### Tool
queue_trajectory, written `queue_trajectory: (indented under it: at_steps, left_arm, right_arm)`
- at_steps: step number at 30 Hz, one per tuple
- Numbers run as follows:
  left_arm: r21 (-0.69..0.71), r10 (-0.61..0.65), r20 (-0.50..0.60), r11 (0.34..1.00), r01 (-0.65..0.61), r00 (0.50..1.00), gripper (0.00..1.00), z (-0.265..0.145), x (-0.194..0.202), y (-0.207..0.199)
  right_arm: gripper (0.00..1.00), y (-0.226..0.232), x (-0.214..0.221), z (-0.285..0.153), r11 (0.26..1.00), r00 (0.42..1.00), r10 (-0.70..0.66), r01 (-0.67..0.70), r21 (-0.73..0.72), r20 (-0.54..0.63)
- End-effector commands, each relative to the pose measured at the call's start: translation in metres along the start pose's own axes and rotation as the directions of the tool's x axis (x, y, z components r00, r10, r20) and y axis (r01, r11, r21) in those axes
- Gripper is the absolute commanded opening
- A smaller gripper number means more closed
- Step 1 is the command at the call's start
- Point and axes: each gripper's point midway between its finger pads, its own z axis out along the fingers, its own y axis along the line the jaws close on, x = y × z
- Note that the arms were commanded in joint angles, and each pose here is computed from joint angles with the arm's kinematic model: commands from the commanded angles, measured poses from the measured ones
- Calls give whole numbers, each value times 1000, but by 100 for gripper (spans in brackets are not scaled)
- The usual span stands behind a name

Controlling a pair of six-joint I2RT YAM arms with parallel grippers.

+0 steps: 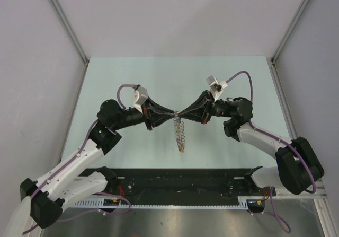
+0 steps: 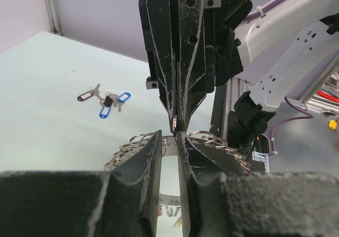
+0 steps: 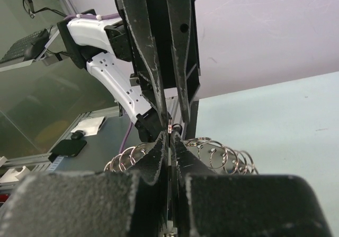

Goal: Put the keys on the keyring

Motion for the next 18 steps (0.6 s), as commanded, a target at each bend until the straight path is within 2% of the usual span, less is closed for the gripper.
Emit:
queue_trajectory:
  at_steps: [1, 6, 18]
  left_arm:
    - [36, -47, -11, 998, 47, 999, 22, 3, 0, -3]
    - [59, -73, -36, 995, 75, 997, 21, 5, 8, -6]
    - [90, -89, -40, 992, 92, 995, 7, 10, 12, -8]
  right_arm:
    - [0, 38, -40, 4, 953, 955, -267, 282, -111, 131]
    - [0, 37, -40, 4, 955, 956, -263, 277, -107, 132]
    - [0, 36, -37, 6, 954, 957, -263, 277, -117, 125]
